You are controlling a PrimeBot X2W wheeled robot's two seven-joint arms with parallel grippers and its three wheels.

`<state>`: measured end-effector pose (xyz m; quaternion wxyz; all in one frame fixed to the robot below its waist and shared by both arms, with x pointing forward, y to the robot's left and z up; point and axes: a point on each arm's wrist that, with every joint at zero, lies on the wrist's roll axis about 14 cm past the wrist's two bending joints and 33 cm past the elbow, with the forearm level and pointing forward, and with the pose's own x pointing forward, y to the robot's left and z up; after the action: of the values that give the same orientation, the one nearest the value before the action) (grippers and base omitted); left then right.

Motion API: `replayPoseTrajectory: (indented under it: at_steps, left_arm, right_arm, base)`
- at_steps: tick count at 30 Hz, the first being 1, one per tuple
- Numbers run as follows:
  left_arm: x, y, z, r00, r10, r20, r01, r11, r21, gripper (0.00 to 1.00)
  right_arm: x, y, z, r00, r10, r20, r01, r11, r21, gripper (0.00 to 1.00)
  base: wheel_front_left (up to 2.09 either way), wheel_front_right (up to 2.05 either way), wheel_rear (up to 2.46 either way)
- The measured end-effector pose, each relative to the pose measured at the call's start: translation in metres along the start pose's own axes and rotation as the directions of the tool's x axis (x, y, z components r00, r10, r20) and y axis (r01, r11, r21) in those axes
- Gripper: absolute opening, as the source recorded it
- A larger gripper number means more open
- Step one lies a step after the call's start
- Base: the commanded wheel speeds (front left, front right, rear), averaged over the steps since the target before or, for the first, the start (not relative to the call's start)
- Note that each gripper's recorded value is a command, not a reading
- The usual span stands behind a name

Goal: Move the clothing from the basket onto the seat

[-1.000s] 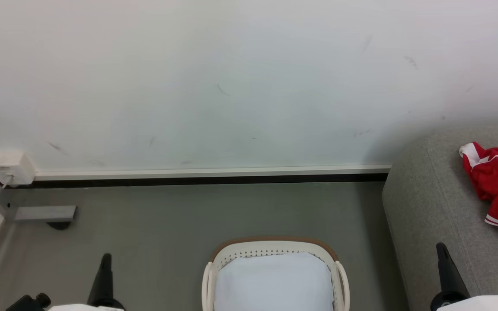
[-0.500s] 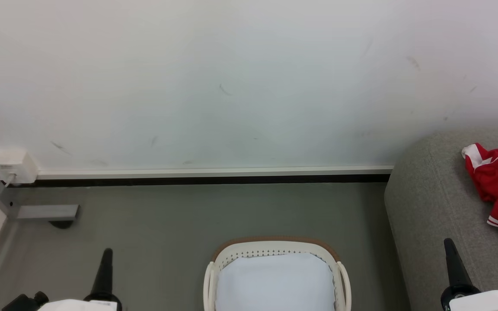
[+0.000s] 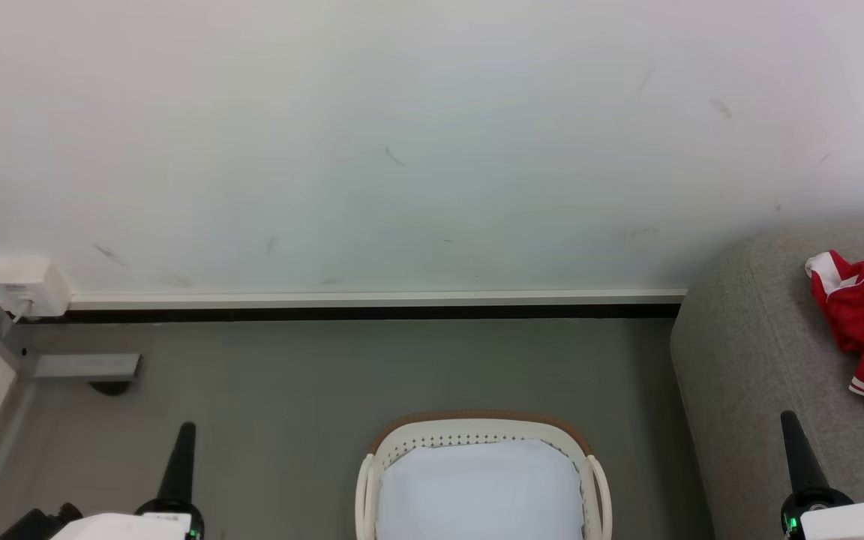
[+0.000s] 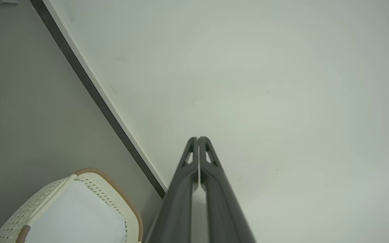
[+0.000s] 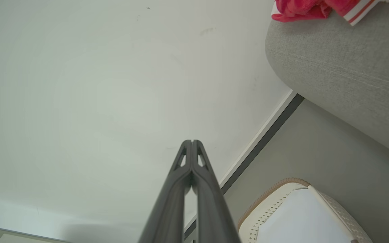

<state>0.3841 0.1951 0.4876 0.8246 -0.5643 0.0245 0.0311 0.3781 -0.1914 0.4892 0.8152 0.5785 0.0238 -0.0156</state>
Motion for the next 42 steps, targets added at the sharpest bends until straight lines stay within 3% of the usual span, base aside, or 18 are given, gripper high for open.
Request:
replayPoseTrajectory:
  at_steps: [22, 42]
  left_arm:
    - [0.002, -0.008, 0.005, 1.000, -0.028, -0.003, 0.027, 0.982, -0.185, 0.00]
    - [0.003, -0.014, 0.009, 0.998, -0.062, -0.001, 0.058, 0.942, -0.330, 0.00]
  right_arm:
    - [0.006, 0.007, 0.008, 1.000, 0.022, 0.011, -0.023, 0.986, 0.167, 0.00]
    - [0.008, 0.011, 0.013, 0.999, 0.037, 0.017, -0.040, 0.955, 0.294, 0.00]
  base:
    - [0.00, 0.00, 0.00]
    - [0.00, 0.00, 0.00]
